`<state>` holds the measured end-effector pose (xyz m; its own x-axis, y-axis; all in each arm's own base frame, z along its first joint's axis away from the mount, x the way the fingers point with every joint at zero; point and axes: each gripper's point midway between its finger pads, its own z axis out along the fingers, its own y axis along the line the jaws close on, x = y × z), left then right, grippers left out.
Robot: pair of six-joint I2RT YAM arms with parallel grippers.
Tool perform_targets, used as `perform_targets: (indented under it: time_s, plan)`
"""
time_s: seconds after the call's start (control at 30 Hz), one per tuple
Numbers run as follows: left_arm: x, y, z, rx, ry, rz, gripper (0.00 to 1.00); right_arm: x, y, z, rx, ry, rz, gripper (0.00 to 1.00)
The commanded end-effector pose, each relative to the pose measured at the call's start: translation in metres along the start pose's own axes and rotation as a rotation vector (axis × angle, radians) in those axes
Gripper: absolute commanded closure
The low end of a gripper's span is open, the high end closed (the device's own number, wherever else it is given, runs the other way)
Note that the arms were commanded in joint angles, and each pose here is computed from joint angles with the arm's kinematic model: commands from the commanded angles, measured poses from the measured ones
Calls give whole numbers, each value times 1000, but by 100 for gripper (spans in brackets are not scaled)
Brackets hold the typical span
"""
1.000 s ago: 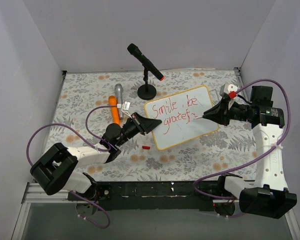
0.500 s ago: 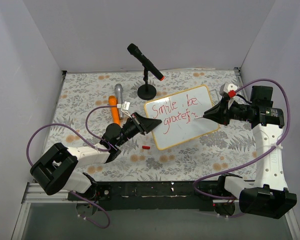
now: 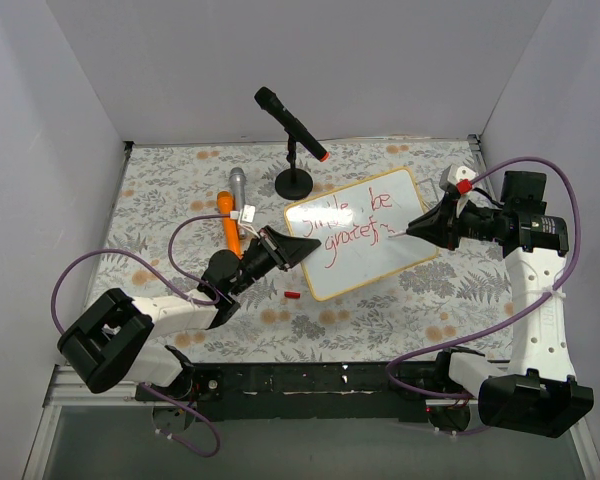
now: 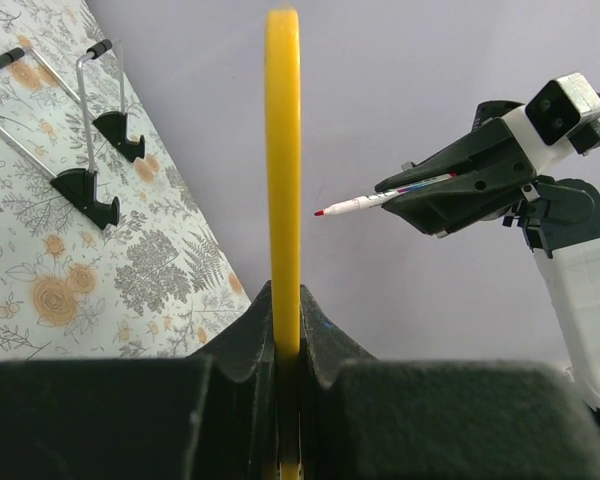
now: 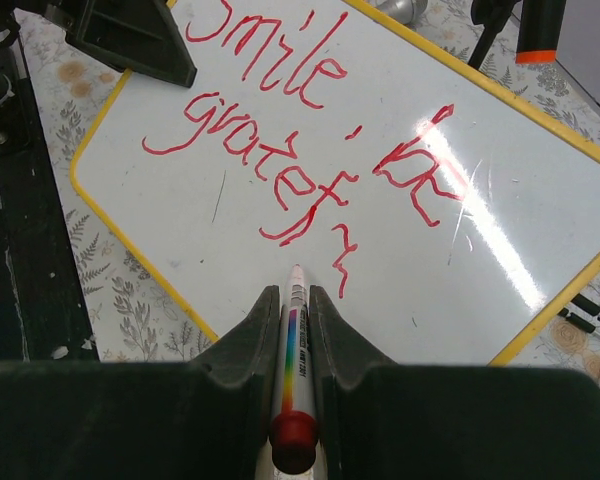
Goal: Write a sentence on the whiteboard
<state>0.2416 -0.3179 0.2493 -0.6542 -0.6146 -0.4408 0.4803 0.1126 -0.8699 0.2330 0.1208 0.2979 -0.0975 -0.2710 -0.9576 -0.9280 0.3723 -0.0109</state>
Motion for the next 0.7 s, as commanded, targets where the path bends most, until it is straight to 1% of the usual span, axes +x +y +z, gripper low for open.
perform_targets:
  time_s: [0.0, 0.17, 0.3, 0.67]
  plan:
    - [-26, -53, 3, 176, -91, -17, 100, -14, -3, -2, 12, -25, -34, 99]
    - [-26, -54, 2, 176, -91, -23, 100, -13, -6, 1, 4, -37, -5, 99]
    - [-25, -54, 4, 177, -86, -24, 100, -28, -6, 0, -21, -71, -15, 99]
    - [-23, -51, 7, 175, -73, -32, 100, -31, -30, 6, 35, -62, 19, 99]
